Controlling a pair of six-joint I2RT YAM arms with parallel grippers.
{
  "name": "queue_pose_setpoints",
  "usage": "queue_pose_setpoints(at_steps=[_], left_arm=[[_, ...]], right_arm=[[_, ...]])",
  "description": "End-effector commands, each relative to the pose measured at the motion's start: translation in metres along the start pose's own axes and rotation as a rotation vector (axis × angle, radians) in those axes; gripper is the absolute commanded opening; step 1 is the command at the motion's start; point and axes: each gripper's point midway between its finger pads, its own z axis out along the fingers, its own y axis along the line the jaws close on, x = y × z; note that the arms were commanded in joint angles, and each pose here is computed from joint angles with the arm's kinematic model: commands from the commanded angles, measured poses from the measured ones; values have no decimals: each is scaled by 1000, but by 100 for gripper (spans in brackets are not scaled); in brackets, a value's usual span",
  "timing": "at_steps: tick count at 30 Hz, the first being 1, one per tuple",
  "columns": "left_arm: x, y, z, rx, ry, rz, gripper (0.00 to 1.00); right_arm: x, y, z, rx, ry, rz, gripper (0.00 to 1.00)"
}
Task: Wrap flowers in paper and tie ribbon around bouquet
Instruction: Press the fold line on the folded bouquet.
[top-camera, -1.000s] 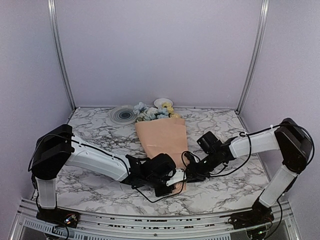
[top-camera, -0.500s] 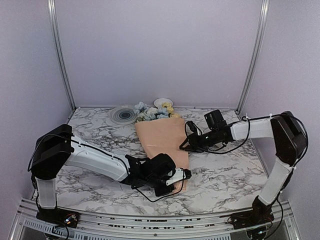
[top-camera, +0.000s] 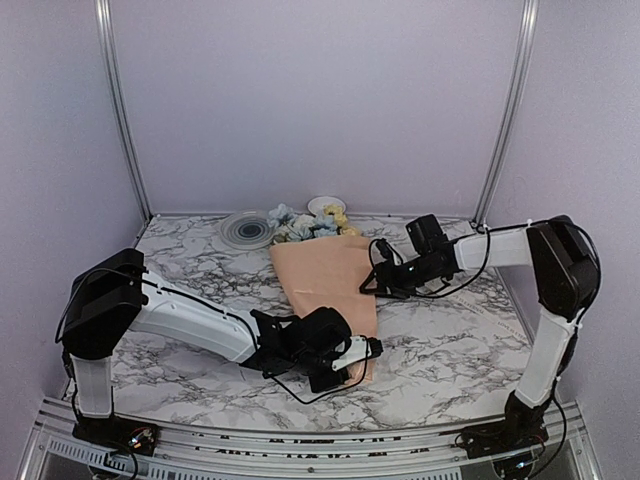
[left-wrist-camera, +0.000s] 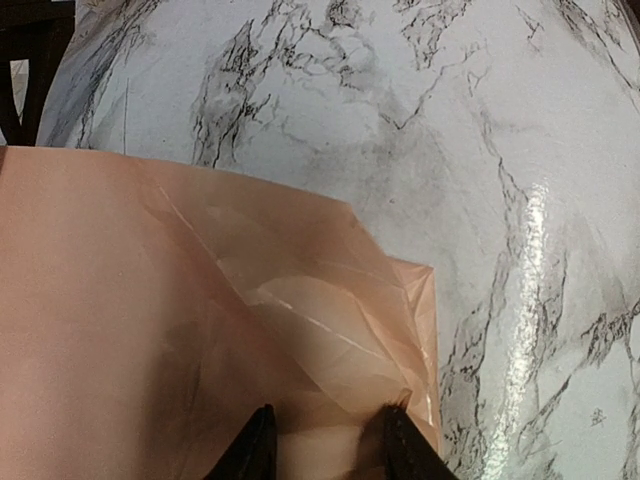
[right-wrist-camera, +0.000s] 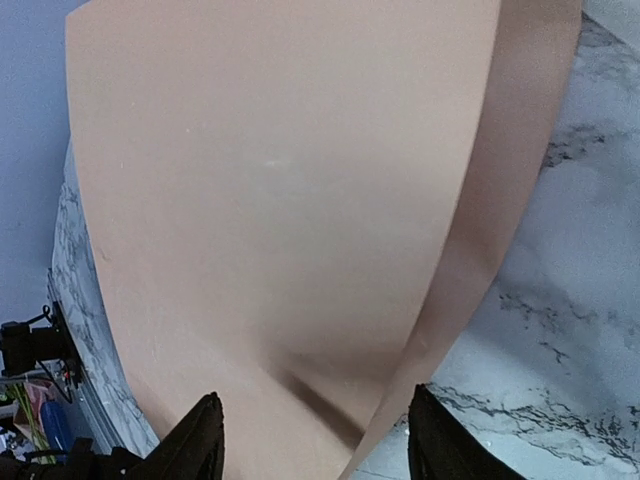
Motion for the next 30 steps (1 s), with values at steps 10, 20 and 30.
queue_pose_setpoints(at_steps=[10, 20, 30], left_arm=[[65, -19, 11, 52, 227, 48, 38], [62, -17, 8, 47, 228, 49, 42], [32, -6, -33, 1, 127, 66, 62]], right_arm=[[8, 13, 1, -162, 35, 18, 60], [-1, 17, 9, -216, 36, 4, 0], [-29, 12, 17, -198, -36, -19, 0]])
